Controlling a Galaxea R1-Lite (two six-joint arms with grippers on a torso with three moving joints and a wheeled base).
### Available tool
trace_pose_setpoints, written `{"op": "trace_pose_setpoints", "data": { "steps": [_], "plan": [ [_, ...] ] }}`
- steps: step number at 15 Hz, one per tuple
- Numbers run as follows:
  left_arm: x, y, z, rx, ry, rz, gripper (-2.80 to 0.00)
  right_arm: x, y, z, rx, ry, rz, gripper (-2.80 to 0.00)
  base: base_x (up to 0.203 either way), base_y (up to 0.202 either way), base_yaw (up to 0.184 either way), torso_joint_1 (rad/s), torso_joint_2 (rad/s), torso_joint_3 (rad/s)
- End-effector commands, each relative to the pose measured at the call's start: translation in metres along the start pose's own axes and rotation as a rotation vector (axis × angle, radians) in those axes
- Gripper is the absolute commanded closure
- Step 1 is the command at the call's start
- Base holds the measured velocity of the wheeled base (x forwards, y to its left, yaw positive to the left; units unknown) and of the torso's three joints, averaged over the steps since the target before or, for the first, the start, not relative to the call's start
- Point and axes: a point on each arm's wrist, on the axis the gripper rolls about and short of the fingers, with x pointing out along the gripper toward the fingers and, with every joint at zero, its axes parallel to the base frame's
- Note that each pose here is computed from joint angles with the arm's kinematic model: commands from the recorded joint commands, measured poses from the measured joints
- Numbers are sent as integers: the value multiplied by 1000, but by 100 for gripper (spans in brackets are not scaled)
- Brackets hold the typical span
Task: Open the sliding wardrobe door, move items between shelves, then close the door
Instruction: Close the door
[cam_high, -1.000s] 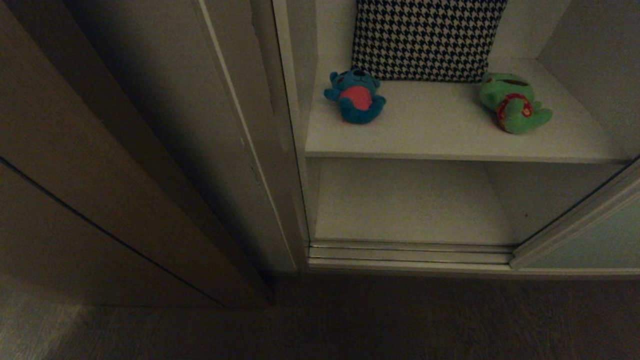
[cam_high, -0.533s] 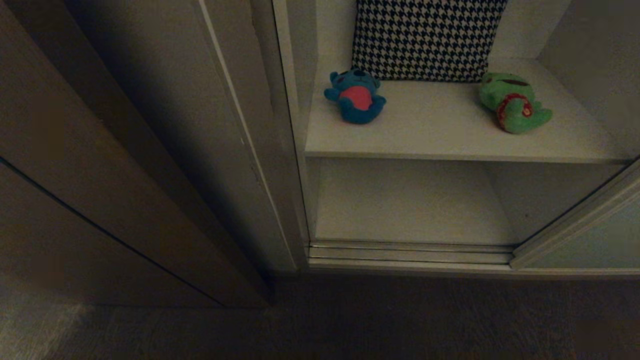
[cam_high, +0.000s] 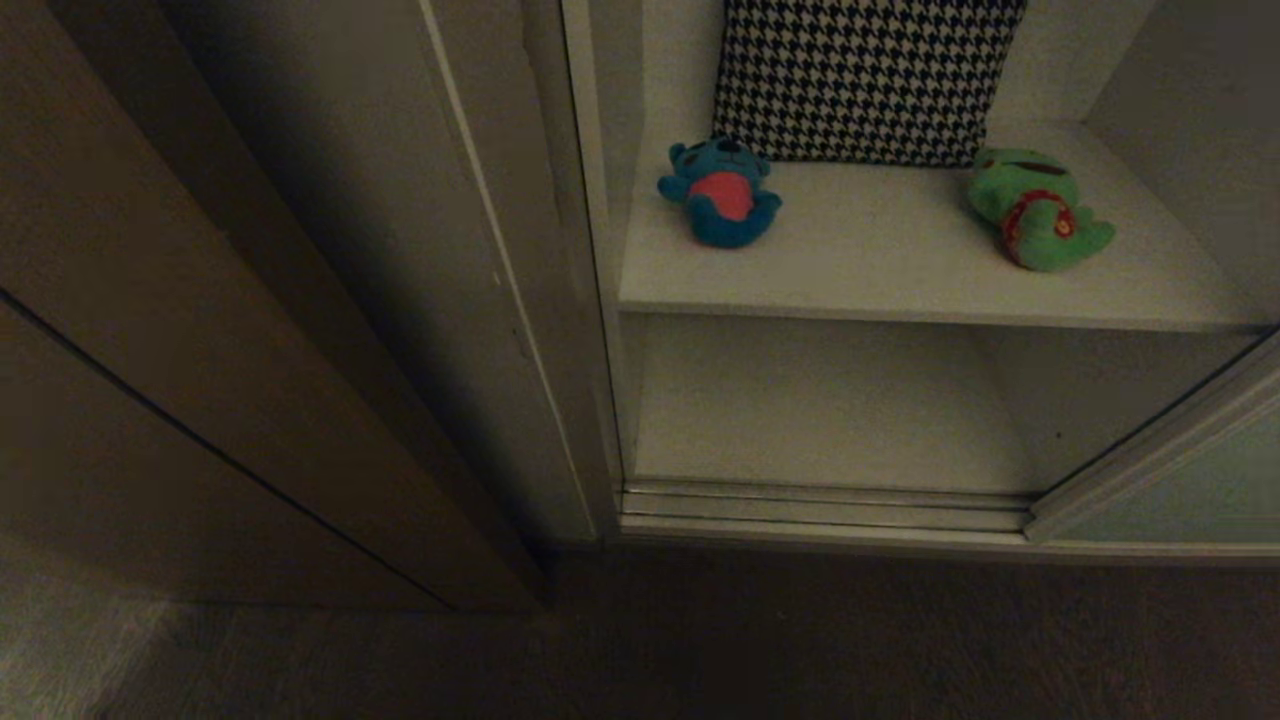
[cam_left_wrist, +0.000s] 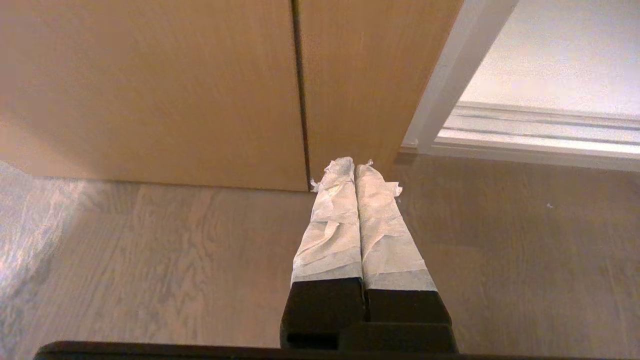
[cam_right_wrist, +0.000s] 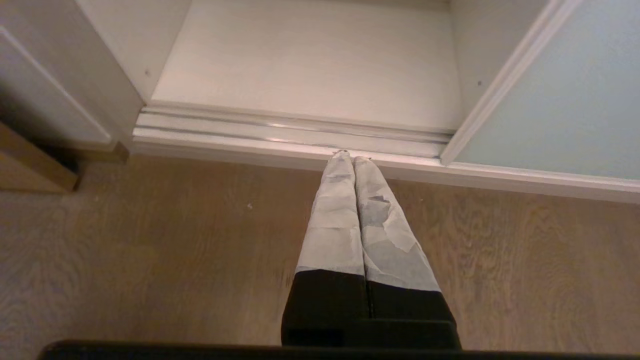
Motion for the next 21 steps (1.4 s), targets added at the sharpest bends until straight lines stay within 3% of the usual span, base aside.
{"op": "trace_pose_setpoints", "data": {
  "steps": [1,21],
  "plan": [
    [0,0,0,0,4,1,0,0,0,0,0,1,1,0,2,-153,13,-2,7,-2],
    [0,0,0,-2,-1,1,0,0,0,0,0,1,1,0,0,-197,2,2,2,1]
  ]
}}
